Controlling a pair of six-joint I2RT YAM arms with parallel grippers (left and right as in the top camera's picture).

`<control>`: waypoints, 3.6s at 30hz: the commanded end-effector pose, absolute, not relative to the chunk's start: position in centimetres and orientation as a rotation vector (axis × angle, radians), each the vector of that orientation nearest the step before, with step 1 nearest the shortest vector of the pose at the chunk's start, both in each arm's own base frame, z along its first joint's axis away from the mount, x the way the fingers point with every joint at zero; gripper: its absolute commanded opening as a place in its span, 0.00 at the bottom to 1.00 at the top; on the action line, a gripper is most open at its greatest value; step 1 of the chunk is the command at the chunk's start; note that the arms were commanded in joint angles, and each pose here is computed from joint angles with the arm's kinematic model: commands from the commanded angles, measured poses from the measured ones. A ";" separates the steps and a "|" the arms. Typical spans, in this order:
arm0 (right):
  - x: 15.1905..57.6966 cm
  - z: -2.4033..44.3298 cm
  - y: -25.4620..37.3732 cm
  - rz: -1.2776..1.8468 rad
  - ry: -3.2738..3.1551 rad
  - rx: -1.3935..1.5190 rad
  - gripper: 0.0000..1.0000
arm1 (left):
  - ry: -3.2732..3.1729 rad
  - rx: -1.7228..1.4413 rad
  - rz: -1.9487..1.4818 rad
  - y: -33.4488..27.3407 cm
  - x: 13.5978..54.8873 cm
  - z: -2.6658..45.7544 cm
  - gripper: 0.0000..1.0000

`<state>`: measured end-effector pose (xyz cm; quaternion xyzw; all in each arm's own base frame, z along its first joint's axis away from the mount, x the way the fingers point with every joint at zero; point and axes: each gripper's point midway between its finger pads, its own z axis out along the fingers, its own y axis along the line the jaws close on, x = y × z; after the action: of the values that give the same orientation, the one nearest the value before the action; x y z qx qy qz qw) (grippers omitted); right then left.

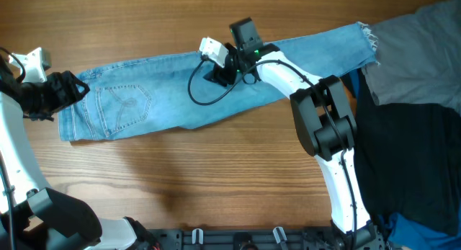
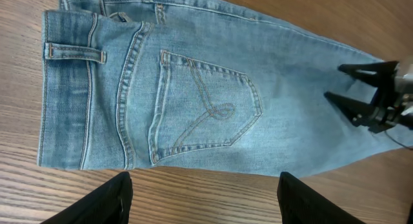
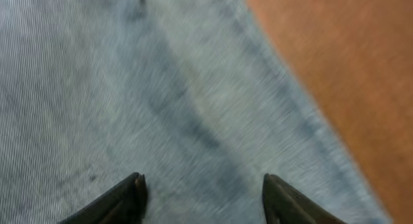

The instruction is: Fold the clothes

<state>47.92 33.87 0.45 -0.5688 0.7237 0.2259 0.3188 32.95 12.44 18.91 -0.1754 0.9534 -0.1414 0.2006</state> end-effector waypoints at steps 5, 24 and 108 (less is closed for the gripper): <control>46.0 -1.6 31.3 0.702 2.230 -1.323 0.04 | 2.667 -0.482 -0.418 12.2 33.2 18.8 0.71; 44.2 3.6 31.6 0.839 2.042 -1.451 0.51 | 2.666 -0.482 -0.417 12.2 33.2 18.8 0.73; 47.4 8.3 6.5 0.222 2.837 -0.018 0.99 | 2.360 -1.843 -0.029 28.4 19.9 -4.3 0.09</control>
<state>47.04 8.40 9.46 -0.0621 0.9821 0.1067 0.1422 27.52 25.83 -0.49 -0.5254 0.8308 -0.0743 0.1676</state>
